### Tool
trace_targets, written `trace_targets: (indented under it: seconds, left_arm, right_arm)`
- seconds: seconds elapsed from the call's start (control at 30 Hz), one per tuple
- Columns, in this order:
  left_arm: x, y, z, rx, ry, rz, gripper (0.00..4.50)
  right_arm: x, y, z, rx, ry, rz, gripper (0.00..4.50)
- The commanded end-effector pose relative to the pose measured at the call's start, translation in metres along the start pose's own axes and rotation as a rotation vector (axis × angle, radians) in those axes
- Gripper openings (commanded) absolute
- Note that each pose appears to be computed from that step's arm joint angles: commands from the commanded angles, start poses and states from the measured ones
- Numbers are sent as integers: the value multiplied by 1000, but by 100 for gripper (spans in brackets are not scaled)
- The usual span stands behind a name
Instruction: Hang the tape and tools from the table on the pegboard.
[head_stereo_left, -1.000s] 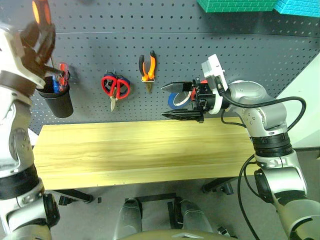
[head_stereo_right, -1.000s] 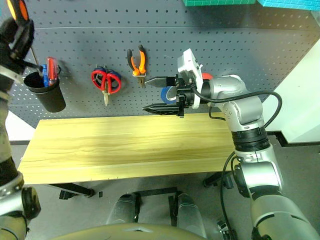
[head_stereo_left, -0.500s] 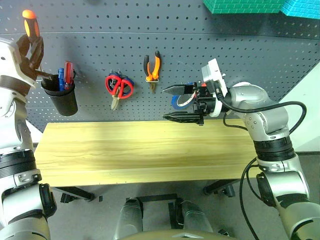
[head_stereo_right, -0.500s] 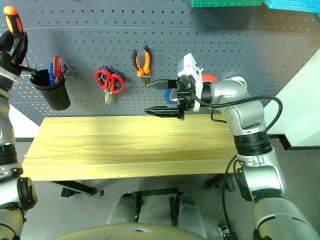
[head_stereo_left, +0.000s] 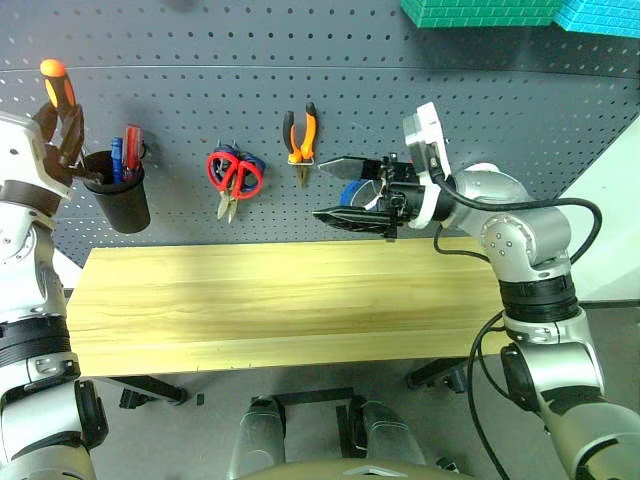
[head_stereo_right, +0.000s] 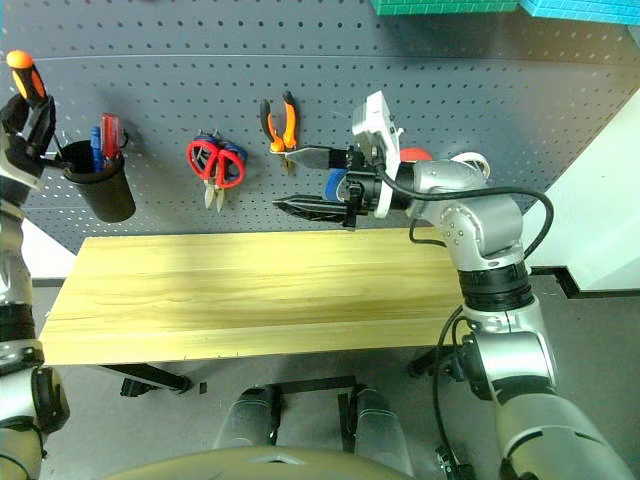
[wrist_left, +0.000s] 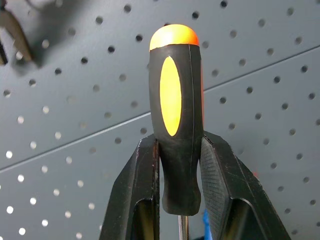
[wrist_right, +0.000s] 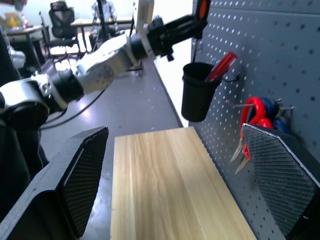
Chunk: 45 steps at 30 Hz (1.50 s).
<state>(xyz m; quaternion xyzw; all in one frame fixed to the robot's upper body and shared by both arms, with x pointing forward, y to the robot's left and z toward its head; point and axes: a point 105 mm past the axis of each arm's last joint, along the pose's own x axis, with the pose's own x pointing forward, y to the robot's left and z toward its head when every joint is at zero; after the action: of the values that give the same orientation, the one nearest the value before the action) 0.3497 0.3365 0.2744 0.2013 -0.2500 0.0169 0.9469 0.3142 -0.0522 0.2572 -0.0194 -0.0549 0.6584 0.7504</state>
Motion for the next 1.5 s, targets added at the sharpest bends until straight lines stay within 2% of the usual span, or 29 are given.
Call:
trace_targets:
  seconds: [0.03,0.1,0.27,0.43,0.67,0.77,0.83,0.9,0.97,1.07,1.13,1.27,1.4,1.5]
  left_arm:
    - [-4,19,5,37,-6,71,76]
    - [-5,23,1,23,13,94,76]
    - [-4,23,-1,-2,33,108,245]
    - [-1,28,13,-36,-1,129,408]
    - [-13,-1,56,-88,-146,-41,408]
    - [-29,-14,62,-87,-126,-163,408]
    - [-42,-30,59,-149,-78,-287,408]
    - [-63,-59,47,-196,24,-486,408]
    - [-94,-90,24,-247,126,-672,408]
    - [-127,-118,2,-249,186,-849,408]
    - [-146,-136,-14,-298,211,-959,408]
    - [-154,-153,-34,-332,201,-1035,408]
    - [-157,-159,-60,-333,238,-1063,408]
    - [-157,-163,-65,-360,214,-1081,408]
  right_arm:
    - [1,6,21,-62,-50,10,450]
    - [2,6,20,-62,-49,8,450]
    - [1,6,16,-71,-35,0,450]
    - [-2,4,15,-75,-29,-11,450]
    - [-15,3,11,-48,-22,-37,450]
    - [-23,6,2,-22,-1,-48,450]
    - [-28,8,-5,-3,13,-59,450]
    - [-33,10,-18,11,48,-70,450]
    - [-42,12,-35,42,96,-95,450]
    - [-51,14,-54,70,159,-131,450]
    - [-60,18,-77,70,231,-148,450]
    - [-76,26,-110,73,316,-173,450]
    - [-100,19,-133,132,287,-283,450]
    - [-115,18,-149,118,335,-318,450]
